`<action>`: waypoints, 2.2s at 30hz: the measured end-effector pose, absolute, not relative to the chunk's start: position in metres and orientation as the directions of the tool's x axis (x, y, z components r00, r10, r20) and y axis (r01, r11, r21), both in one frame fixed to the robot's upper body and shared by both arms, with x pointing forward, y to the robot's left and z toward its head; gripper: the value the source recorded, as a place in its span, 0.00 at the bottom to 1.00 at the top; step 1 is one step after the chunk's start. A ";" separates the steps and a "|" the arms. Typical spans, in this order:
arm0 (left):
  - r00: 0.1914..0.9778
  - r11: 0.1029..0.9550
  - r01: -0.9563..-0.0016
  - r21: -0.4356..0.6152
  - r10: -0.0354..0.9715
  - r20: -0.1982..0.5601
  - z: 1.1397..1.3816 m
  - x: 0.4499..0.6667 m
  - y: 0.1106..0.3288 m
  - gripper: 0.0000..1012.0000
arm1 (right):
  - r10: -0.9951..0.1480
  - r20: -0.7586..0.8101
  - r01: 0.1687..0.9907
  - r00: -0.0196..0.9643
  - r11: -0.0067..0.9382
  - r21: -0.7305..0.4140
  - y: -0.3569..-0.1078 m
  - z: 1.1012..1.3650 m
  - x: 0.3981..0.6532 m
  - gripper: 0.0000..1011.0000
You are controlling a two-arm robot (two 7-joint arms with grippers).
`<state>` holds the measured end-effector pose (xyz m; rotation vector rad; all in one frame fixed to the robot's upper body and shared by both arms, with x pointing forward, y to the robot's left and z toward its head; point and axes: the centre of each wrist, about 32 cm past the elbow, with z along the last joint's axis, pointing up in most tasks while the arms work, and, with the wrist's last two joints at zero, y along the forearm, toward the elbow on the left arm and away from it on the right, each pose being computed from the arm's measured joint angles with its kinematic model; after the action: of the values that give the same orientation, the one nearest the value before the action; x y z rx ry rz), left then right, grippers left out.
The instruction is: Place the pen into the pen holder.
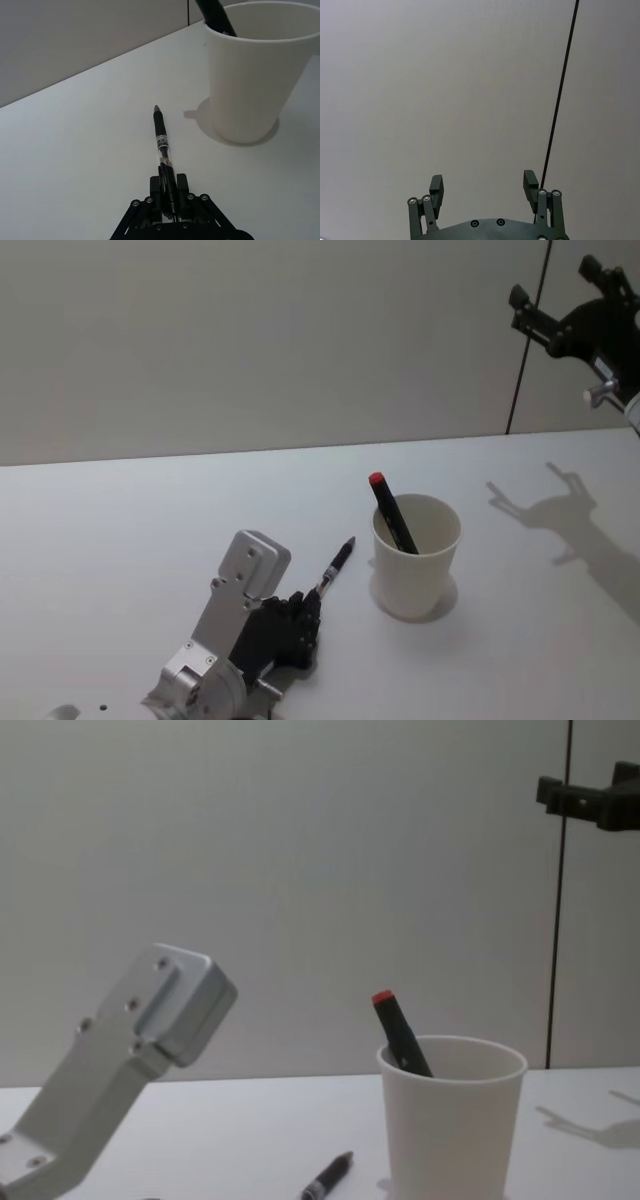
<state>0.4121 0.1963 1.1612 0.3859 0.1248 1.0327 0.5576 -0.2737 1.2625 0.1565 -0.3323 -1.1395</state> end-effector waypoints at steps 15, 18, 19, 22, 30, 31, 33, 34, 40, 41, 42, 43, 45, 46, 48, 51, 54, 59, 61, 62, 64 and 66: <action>0.466 0.446 -0.877 0.177 0.880 0.090 1.176 0.414 0.203 0.19 | -0.909 0.179 0.863 0.376 0.414 0.289 -0.274 1.262 0.558 0.99; 0.461 0.448 -0.883 0.140 0.883 0.087 1.179 0.415 0.204 0.19 | -0.909 0.179 0.863 0.376 0.414 0.290 -0.274 1.262 0.558 0.99; 0.459 0.449 -0.887 0.112 0.885 0.085 1.181 0.415 0.205 0.19 | -0.909 0.179 0.863 0.376 0.414 0.290 -0.274 1.262 0.558 0.99; 0.453 0.450 -0.891 0.058 0.888 0.081 1.186 0.417 0.206 0.19 | -0.909 0.179 0.863 0.376 0.414 0.290 -0.274 1.262 0.558 0.99; 0.442 0.447 -0.889 -0.102 0.895 0.065 1.198 0.421 0.207 0.19 | -0.909 0.179 0.863 0.376 0.414 0.289 -0.274 1.262 0.558 0.99; 0.442 0.446 -0.887 -0.116 0.895 0.063 1.200 0.421 0.207 0.19 | -0.909 0.179 0.863 0.376 0.414 0.290 -0.274 1.263 0.558 0.99; 0.441 0.445 -0.882 -0.158 0.896 0.057 1.203 0.422 0.208 0.19 | -0.909 0.179 0.863 0.377 0.415 0.290 -0.274 1.263 0.558 0.99; 0.442 0.444 -0.879 -0.171 0.896 0.055 1.204 0.423 0.208 0.19 | -0.909 0.178 0.862 0.378 0.415 0.291 -0.274 1.263 0.558 0.99; 0.451 0.442 -0.850 -0.288 0.892 0.037 1.213 0.427 0.207 0.19 | -0.900 0.160 0.847 0.406 0.437 0.304 -0.275 1.268 0.560 0.99; 0.453 0.441 -0.845 -0.301 0.891 0.035 1.214 0.428 0.207 0.19 | -0.896 0.156 0.841 0.417 0.445 0.308 -0.275 1.270 0.561 0.99; 0.455 0.439 -0.836 -0.330 0.890 0.031 1.217 0.430 0.207 0.19 | -0.893 0.151 0.837 0.424 0.450 0.310 -0.275 1.271 0.561 0.99; 0.458 0.439 -0.831 -0.342 0.889 0.029 1.217 0.430 0.206 0.19 | -0.892 0.149 0.835 0.428 0.453 0.312 -0.275 1.271 0.562 0.99; 0.461 0.437 -0.820 -0.370 0.887 0.025 1.220 0.432 0.206 0.19 | -0.883 0.137 0.824 0.449 0.468 0.318 -0.275 1.274 0.562 0.99; 0.467 0.436 -0.807 -0.399 0.884 0.021 1.222 0.433 0.205 0.19 | -0.880 0.132 0.821 0.456 0.473 0.320 -0.275 1.274 0.563 0.99; 0.476 0.432 -0.785 -0.445 0.880 0.015 1.227 0.436 0.204 0.19 | -0.870 0.118 0.808 0.479 0.490 0.328 -0.275 1.277 0.563 0.99; 0.482 0.426 -0.765 -0.483 0.876 0.008 1.230 0.438 0.203 0.19 | -0.854 0.099 0.789 0.511 0.512 0.340 -0.274 1.281 0.564 0.99; 0.494 0.418 -0.734 -0.535 0.870 0.002 1.234 0.442 0.202 0.19 | -0.834 0.082 0.767 0.545 0.536 0.353 -0.273 1.285 0.565 0.99; 0.514 0.398 -0.675 -0.621 0.858 -0.008 1.243 0.449 0.198 0.19 | -0.800 0.054 0.731 0.598 0.572 0.372 -0.272 1.290 0.566 0.99; 0.520 0.393 -0.658 -0.642 0.854 -0.010 1.246 0.451 0.197 0.19 | -0.783 0.040 0.715 0.621 0.587 0.380 -0.271 1.292 0.567 0.99; 0.524 0.385 -0.642 -0.663 0.852 -0.012 1.248 0.454 0.196 0.19 | -0.778 0.038 0.710 0.627 0.591 0.382 -0.271 1.292 0.567 0.99; 0.527 0.380 -0.629 -0.679 0.850 -0.013 1.249 0.455 0.196 0.19 | -0.768 0.030 0.702 0.640 0.600 0.383 -0.271 1.292 0.567 0.99; 0.531 0.373 -0.609 -0.699 0.847 -0.010 1.250 0.457 0.195 0.19 | -0.758 0.019 0.695 0.652 0.608 0.384 -0.271 1.293 0.567 0.99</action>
<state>0.4573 0.1946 1.2496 -0.7114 -0.3822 0.9622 0.5670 -0.2705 1.2933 0.3615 -0.1875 -0.8453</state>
